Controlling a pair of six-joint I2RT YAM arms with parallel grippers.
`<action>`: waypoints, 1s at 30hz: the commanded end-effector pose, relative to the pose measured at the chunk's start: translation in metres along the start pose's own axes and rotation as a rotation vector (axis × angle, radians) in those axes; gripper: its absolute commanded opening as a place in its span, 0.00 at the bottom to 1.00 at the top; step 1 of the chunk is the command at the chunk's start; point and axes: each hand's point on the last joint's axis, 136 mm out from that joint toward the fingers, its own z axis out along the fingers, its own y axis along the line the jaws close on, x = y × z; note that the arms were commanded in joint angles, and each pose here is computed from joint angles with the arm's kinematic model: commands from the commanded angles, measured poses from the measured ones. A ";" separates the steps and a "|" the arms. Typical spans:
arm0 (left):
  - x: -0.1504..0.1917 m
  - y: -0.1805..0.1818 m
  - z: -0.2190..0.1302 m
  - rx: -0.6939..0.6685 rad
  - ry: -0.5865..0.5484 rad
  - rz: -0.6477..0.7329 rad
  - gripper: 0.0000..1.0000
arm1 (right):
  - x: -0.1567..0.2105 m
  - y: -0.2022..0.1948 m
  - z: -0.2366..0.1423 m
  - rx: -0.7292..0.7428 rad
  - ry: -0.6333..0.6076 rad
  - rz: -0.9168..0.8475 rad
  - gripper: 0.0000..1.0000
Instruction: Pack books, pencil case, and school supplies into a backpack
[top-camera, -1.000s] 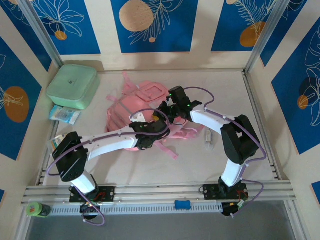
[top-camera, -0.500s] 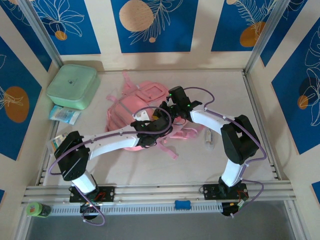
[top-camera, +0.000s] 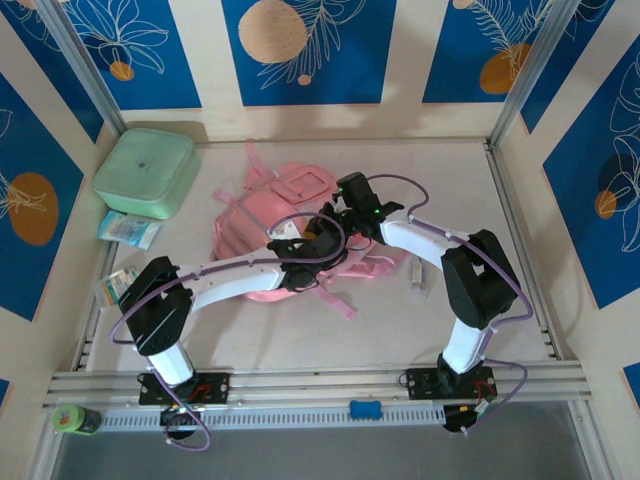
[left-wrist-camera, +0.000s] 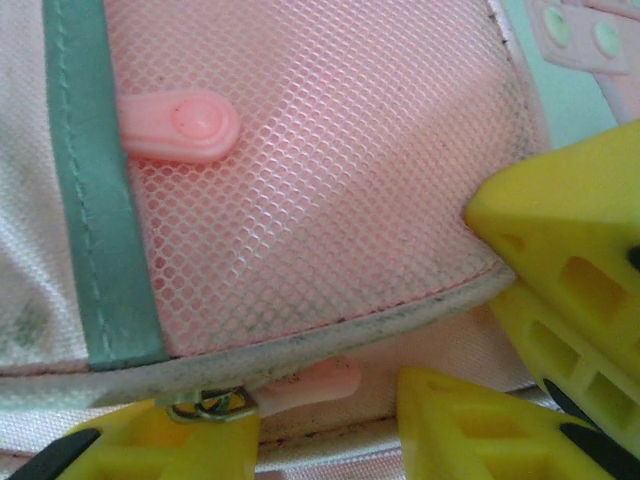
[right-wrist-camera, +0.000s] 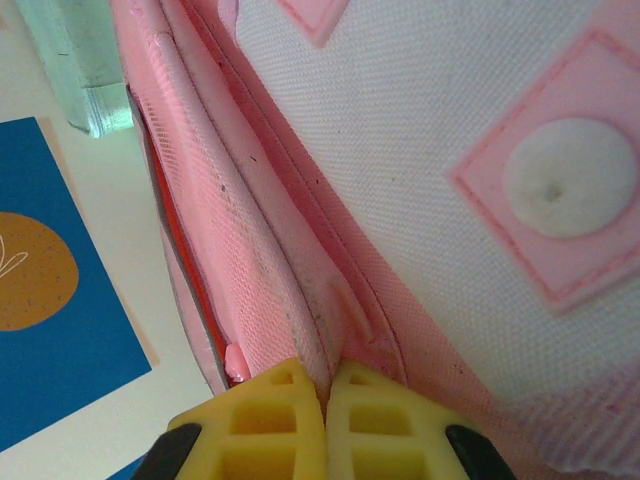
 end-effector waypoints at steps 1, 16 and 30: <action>-0.007 0.017 0.003 -0.072 -0.035 -0.071 0.40 | 0.000 0.022 -0.002 -0.063 0.000 -0.034 0.00; -0.028 0.020 -0.001 -0.060 -0.107 -0.081 0.11 | -0.002 0.020 -0.003 -0.053 -0.009 -0.038 0.00; -0.017 0.043 -0.026 0.052 0.044 0.329 0.00 | -0.027 0.000 -0.027 -0.009 -0.041 -0.065 0.00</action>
